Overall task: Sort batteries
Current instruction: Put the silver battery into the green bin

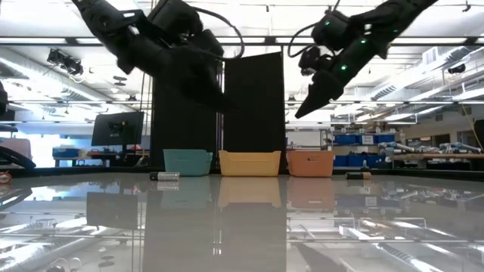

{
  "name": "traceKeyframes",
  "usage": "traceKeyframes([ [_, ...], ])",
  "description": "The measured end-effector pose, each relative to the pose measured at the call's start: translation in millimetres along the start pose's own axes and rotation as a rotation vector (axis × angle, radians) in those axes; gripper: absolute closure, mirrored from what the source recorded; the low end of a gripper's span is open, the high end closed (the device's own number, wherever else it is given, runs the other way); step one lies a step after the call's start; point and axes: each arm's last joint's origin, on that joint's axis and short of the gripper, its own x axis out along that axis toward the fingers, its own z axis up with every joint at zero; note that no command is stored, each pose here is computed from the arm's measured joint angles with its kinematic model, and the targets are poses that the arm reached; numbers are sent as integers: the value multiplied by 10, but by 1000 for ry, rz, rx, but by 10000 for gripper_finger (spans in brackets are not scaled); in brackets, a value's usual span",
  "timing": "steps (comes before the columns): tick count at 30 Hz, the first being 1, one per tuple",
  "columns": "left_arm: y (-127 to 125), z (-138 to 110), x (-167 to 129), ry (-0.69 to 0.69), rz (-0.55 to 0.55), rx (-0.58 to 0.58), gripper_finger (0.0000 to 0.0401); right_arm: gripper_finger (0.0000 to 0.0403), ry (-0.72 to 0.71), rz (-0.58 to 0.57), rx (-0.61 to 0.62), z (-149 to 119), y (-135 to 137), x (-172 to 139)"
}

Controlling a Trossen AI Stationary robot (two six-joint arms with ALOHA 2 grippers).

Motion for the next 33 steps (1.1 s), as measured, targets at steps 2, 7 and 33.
traceKeyframes([
  [2,-28,-21,-74,63,-30,5,270,395,-48,11,8,-44,116,-33],
  [7,-182,-124,-309,280,-135,-25,270,395,-126,31,0,-142,388,-89],
  [33,-1840,-358,-1149,812,326,-1429,270,392,-202,45,-53,-159,823,-120],
])
